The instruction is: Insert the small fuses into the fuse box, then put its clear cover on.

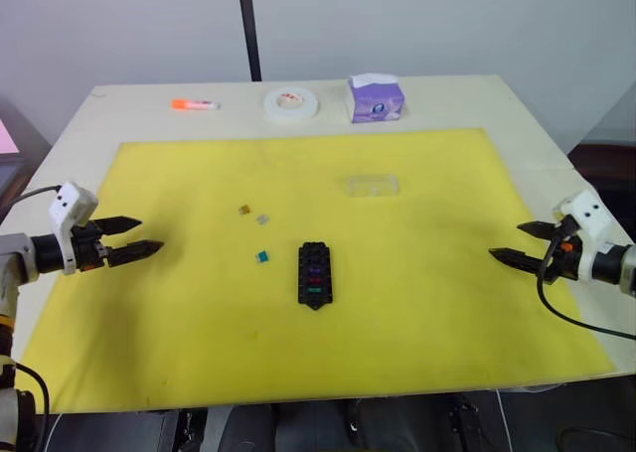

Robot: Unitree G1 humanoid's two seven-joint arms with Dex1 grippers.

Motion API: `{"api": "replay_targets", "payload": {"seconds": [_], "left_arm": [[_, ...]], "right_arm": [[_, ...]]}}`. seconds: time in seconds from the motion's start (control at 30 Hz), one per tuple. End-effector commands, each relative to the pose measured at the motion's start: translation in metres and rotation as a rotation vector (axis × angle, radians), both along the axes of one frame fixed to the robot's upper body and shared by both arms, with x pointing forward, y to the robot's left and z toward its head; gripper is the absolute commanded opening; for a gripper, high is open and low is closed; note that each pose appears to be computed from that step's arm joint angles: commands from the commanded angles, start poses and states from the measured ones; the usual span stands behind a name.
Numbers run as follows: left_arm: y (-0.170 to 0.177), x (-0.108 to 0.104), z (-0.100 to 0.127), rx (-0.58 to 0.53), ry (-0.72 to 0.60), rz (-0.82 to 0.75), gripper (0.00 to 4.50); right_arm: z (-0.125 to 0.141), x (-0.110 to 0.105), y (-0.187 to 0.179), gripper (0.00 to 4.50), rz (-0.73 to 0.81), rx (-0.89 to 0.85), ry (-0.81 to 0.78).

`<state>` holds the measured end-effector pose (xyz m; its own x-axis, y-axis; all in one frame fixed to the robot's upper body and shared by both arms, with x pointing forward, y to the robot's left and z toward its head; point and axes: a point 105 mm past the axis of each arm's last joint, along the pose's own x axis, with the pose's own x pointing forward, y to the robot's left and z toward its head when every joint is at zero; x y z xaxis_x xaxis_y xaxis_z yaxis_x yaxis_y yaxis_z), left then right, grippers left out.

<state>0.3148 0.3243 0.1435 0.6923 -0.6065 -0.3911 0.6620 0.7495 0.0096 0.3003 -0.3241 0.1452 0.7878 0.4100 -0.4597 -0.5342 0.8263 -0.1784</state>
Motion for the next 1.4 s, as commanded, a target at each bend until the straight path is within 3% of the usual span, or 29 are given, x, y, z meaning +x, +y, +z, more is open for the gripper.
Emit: {"api": "replay_targets", "payload": {"seconds": [0.03, 0.23, 0.47, 0.7, 0.97, 1.13, 1.4], "left_arm": [[0.0, 0.007, 0.015, 0.007, -0.053, -0.001, 4.5], [-0.019, 0.018, 0.022, 0.0, -0.064, -0.069, 4.5], [-0.079, 0.058, 0.021, -0.018, -0.074, -0.24, 4.5], [-0.11, 0.081, 0.002, -0.013, -0.031, -0.277, 4.5], [-0.13, 0.083, -0.022, -0.033, 0.051, -0.295, 4.5], [-0.128, 0.076, -0.033, -0.059, 0.121, -0.307, 2.93], [-0.137, 0.078, -0.036, -0.143, 0.155, -0.274, 2.93]], "right_arm": [[0.019, 0.005, 0.006, 4.47, 0.019, 0.01, -0.081], [0.043, 0.014, 0.037, 4.47, 0.088, 0.042, -0.131], [0.074, 0.026, 0.151, 4.47, 0.391, 0.147, -0.192], [0.076, 0.008, 0.229, 4.47, 0.58, 0.184, -0.205], [0.069, -0.001, 0.237, 4.47, 0.566, 0.212, -0.187], [0.066, -0.004, 0.231, 4.5, 0.535, 0.202, -0.184], [0.064, 0.0, 0.227, 4.5, 0.506, 0.2, -0.193]]}}
